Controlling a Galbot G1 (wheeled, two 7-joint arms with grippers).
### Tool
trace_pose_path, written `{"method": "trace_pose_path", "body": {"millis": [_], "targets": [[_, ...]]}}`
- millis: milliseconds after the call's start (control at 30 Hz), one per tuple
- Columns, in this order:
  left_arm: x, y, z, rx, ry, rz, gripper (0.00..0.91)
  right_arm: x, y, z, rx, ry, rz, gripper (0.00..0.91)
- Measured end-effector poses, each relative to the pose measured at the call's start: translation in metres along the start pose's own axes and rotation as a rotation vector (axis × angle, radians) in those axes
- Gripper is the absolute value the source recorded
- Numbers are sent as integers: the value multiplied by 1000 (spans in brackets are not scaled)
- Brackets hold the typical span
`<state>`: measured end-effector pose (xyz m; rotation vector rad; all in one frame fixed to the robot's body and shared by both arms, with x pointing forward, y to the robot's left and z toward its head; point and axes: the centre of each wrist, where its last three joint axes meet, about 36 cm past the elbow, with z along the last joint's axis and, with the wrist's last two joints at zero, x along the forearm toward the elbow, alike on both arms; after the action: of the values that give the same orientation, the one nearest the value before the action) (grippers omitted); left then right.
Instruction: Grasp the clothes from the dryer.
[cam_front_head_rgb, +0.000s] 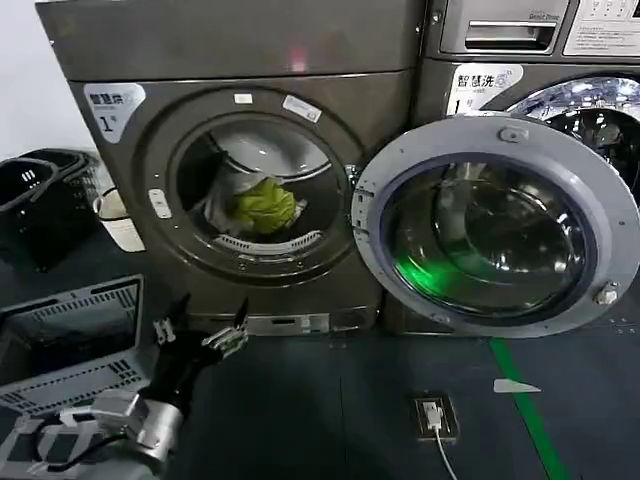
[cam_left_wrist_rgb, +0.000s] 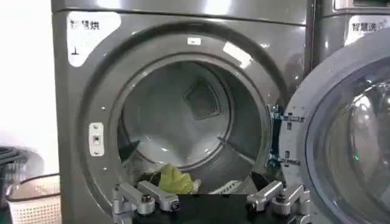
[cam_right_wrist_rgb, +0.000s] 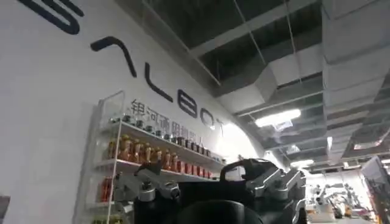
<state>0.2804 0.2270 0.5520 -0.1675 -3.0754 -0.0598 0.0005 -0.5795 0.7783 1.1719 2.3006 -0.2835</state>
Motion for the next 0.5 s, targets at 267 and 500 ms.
{"method": "trace_pose_path", "body": {"millis": [267, 500], "targets": [[2, 1, -1, 1, 0, -7, 907, 0, 4, 4, -17, -3, -23, 907], [2, 2, -1, 1, -5, -12, 907, 1, 1, 6, -14, -4, -11, 907]]}}
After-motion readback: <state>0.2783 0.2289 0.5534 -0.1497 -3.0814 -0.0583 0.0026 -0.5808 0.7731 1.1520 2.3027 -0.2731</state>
